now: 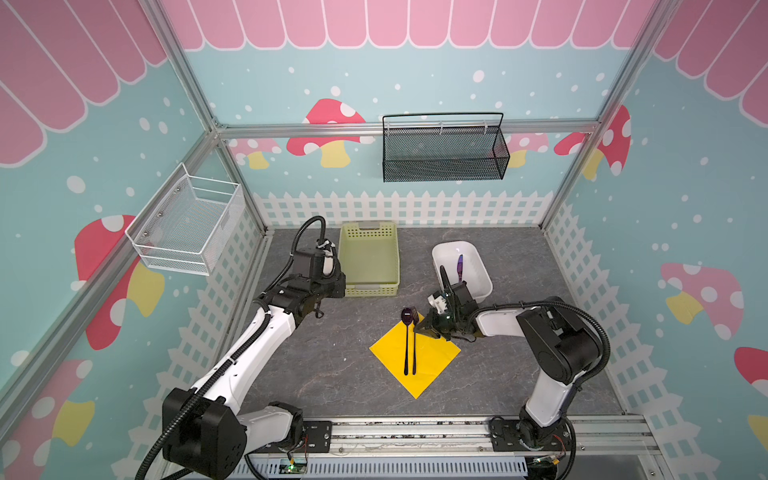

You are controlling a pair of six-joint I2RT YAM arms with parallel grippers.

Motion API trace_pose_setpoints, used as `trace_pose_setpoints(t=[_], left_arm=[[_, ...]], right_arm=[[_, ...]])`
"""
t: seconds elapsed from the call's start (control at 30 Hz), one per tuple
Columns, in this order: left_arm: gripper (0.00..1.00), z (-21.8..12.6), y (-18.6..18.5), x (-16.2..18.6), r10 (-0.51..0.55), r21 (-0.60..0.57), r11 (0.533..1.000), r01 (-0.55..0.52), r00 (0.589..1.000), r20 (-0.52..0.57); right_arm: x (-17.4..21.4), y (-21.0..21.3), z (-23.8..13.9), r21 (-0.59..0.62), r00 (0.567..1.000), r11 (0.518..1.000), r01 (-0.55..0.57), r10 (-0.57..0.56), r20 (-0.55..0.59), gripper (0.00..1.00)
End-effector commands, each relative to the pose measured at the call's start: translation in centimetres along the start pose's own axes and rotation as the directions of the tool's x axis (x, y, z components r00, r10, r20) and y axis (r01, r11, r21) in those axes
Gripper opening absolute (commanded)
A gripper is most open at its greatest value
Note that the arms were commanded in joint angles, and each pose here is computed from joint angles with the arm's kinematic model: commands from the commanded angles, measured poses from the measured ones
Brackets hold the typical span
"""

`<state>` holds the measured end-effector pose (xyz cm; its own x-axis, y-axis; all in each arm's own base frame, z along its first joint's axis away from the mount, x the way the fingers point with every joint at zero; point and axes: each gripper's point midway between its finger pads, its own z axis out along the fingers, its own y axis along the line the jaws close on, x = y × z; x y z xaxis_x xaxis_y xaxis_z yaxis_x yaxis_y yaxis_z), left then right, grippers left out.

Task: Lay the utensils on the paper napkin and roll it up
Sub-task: 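Lower the upright fork beside the spoon on the napkin with the right gripper, then open the right gripper to release the fork onto the napkin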

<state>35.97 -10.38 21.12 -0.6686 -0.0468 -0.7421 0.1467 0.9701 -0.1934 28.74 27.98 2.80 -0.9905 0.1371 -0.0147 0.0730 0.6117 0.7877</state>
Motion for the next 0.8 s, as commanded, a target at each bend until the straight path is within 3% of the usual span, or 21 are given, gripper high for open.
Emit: trace_pose_setpoints(t=[0.0,0.77], left_arm=[[0.29,-0.51,0.03,-1.11,0.005,-0.002,1.0,-0.005,1.0,0.028],[0.29,-0.5,-0.03,-1.07,0.003,0.001,1.0,-0.003,1.0,0.026]], right_arm=[[0.08,0.33,0.48,-0.017,1.0,1.0,-0.01,0.01,-0.015,0.0],[0.21,0.4,0.48,-0.011,1.0,1.0,0.001,-0.002,-0.015,0.03]])
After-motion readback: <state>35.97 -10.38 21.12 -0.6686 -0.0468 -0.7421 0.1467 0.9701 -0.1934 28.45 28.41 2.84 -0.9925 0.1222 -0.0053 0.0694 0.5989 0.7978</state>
